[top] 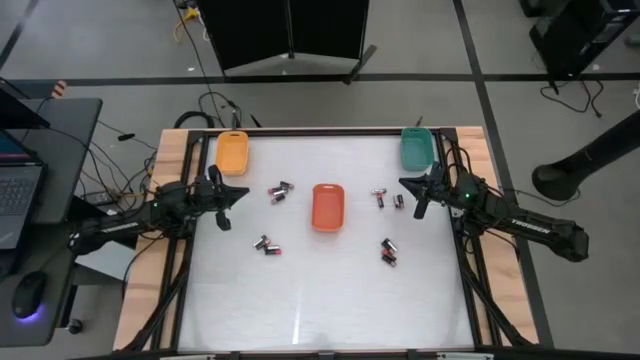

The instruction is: Sort batteries

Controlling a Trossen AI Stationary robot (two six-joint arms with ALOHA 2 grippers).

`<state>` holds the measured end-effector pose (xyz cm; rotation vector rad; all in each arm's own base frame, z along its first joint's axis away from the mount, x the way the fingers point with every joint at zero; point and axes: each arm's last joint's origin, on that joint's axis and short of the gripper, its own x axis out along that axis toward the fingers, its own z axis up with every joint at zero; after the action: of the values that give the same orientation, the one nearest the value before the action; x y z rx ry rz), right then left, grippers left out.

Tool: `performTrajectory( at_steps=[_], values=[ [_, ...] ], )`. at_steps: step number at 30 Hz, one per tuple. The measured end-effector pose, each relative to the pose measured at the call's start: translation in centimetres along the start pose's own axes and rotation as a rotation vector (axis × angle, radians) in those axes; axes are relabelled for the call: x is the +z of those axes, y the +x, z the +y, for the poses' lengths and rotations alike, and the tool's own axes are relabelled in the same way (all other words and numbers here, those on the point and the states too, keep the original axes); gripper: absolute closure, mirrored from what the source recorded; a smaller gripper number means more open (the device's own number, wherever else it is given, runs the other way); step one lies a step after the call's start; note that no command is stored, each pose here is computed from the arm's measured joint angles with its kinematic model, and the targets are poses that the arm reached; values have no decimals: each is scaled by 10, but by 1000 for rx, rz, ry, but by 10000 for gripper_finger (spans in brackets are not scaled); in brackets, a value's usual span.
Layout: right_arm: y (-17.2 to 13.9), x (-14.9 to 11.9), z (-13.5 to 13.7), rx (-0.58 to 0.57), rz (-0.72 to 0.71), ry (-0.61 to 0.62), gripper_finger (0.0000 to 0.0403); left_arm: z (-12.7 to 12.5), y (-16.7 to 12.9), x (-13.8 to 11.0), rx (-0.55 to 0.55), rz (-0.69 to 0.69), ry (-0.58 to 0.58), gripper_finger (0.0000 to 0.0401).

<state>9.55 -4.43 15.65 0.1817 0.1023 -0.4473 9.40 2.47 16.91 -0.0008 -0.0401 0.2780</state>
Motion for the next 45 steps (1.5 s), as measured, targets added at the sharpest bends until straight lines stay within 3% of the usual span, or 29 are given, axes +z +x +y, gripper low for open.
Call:
performTrajectory(
  at_steps=[45],
  values=[
    [0, 2, -2, -30, -21, 2, 382, 0, 0, 0, 0, 0, 0, 393]
  ],
)
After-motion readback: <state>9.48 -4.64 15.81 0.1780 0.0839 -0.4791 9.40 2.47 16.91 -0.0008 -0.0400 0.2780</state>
